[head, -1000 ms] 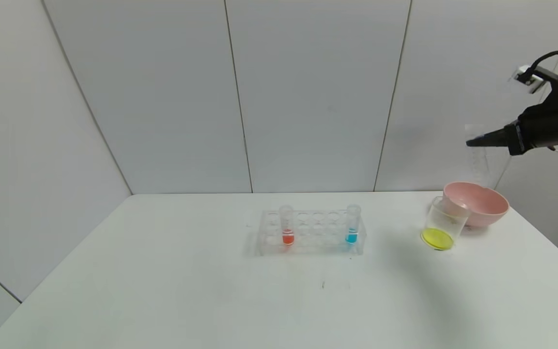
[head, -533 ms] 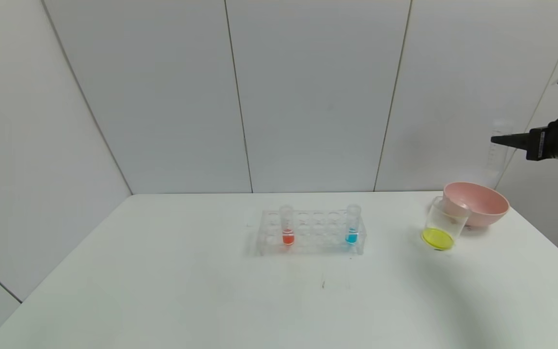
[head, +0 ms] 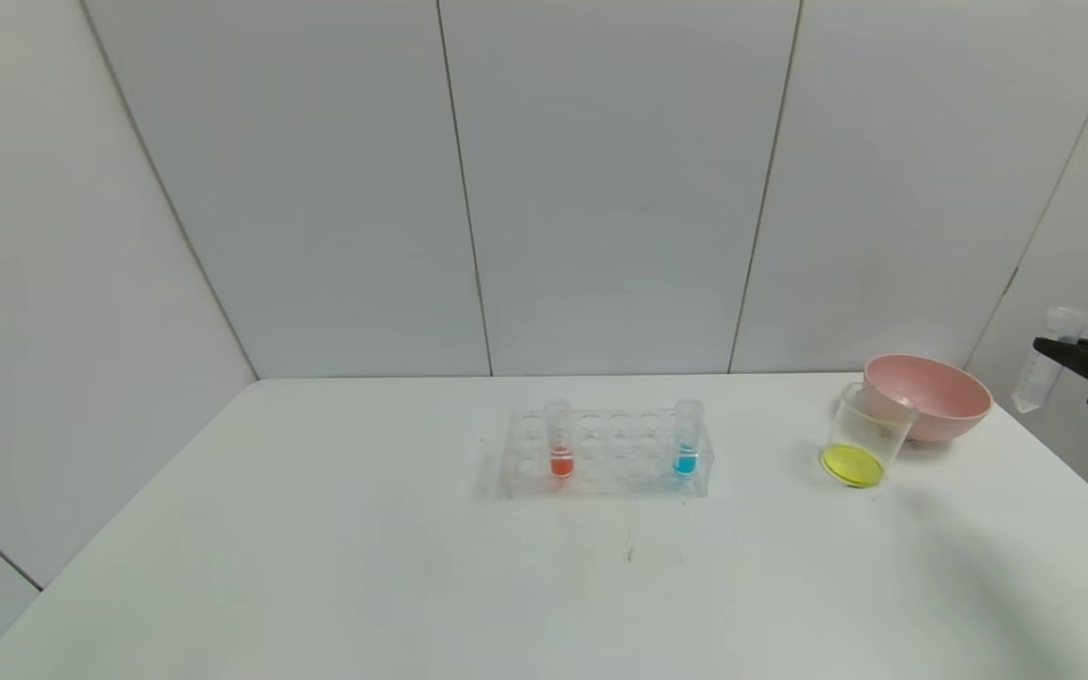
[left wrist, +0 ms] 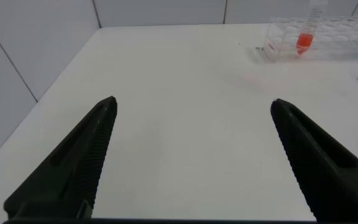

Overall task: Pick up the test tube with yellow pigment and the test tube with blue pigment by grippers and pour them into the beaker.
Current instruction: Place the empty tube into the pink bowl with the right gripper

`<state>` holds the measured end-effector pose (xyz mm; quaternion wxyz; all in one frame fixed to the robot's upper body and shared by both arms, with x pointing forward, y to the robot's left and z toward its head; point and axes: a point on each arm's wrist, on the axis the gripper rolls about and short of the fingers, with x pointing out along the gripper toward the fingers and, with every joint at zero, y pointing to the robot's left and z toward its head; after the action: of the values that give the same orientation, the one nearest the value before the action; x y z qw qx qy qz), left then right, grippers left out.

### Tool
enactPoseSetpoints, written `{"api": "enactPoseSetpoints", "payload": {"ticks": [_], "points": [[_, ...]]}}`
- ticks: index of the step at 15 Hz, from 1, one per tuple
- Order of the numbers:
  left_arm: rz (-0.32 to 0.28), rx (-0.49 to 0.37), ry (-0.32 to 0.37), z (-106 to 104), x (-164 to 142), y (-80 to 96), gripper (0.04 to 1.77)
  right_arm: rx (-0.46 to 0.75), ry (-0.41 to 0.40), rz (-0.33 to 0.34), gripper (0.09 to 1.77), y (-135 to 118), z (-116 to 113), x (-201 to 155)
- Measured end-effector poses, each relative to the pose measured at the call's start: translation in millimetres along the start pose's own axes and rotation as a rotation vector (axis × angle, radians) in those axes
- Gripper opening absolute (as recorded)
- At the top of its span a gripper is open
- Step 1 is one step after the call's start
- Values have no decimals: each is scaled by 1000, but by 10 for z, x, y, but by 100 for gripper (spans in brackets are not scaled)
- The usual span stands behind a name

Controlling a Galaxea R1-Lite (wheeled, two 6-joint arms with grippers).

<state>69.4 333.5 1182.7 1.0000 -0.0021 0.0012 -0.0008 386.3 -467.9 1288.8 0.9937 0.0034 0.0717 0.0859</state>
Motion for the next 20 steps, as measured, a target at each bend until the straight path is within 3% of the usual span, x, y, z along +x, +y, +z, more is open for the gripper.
{"api": "enactPoseSetpoints", "payload": {"ticks": [4,9,13,18,20], "points": [[0,0,0,0,0,0,176,7,2,2,49,-76,-40,177],[0,0,0,0,0,0,176,25,-45,11,49,-212,14,759],[0,0,0,0,0,0,176,27,-45,-2,49,-285,-129,1213],[0,0,0,0,0,0,176,31,-32,5,49,-361,-315,1445],[0,0,0,0,0,0,176,34,-28,6,70,-369,-356,1474]]}}
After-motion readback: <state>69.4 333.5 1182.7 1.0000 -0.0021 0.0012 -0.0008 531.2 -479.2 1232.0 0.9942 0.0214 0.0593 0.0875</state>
